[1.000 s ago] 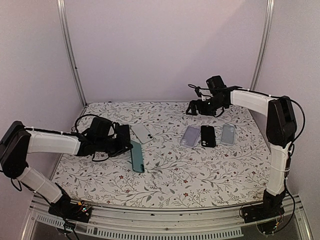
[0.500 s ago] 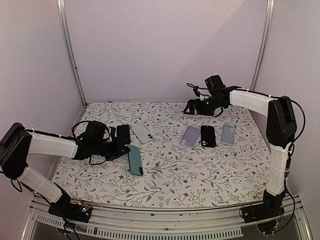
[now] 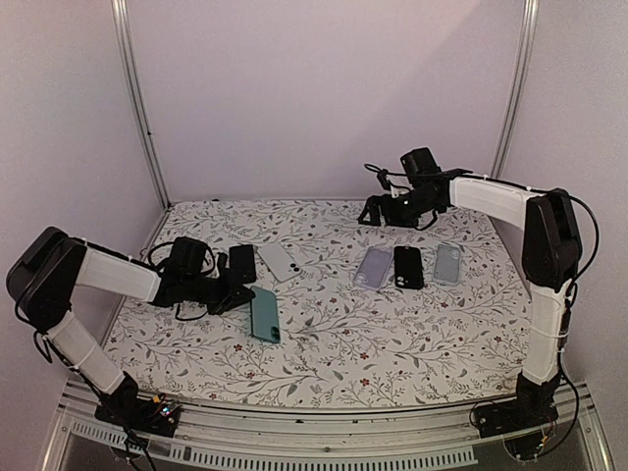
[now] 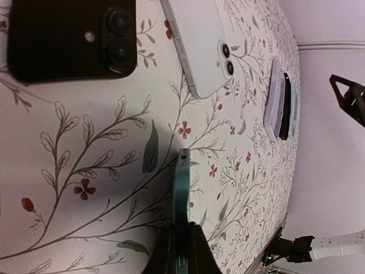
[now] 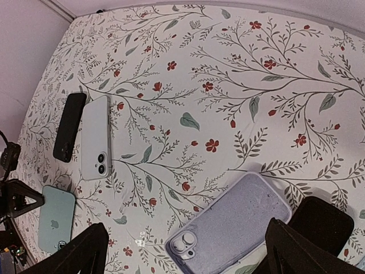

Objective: Take the phone out of the phone case
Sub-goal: Place the phone case at the center of the board.

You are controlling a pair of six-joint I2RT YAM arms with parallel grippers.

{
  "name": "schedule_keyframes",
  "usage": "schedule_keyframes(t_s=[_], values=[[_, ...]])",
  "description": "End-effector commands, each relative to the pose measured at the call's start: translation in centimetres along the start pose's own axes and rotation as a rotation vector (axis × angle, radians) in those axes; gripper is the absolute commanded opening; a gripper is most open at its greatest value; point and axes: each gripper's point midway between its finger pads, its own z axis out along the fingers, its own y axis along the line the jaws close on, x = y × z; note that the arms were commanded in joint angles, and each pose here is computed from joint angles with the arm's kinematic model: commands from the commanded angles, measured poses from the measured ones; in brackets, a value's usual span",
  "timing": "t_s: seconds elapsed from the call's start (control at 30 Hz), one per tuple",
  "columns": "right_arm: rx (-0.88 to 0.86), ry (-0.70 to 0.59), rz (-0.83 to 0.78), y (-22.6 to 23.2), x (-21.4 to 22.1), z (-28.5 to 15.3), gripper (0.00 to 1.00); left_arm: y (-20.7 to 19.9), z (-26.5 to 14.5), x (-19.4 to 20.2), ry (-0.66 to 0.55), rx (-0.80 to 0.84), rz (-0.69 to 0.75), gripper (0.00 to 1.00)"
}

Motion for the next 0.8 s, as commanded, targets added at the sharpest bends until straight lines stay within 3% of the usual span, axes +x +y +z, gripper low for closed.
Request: schedule_keyframes(t_s=[0.0, 0.37, 0.77], values=[[-0.022, -0.039, -0.014, 1.3, -1.1, -1.2, 0.99, -0.3, 0.7, -1.5, -0.015, 0.014, 0.045, 0.00], [-0.024, -0.038, -0.017, 1.4, -1.0, -1.3, 0.99, 2.0, 1.2, -2.5, -0.026, -0.097, 0.033, 0.04], [-0.028, -0.043, -0.016, 1.5, -1.1, -1.3, 0.99, 1.9, 0.9, -3.7, -0.049, -0.148, 0.078, 0.24]])
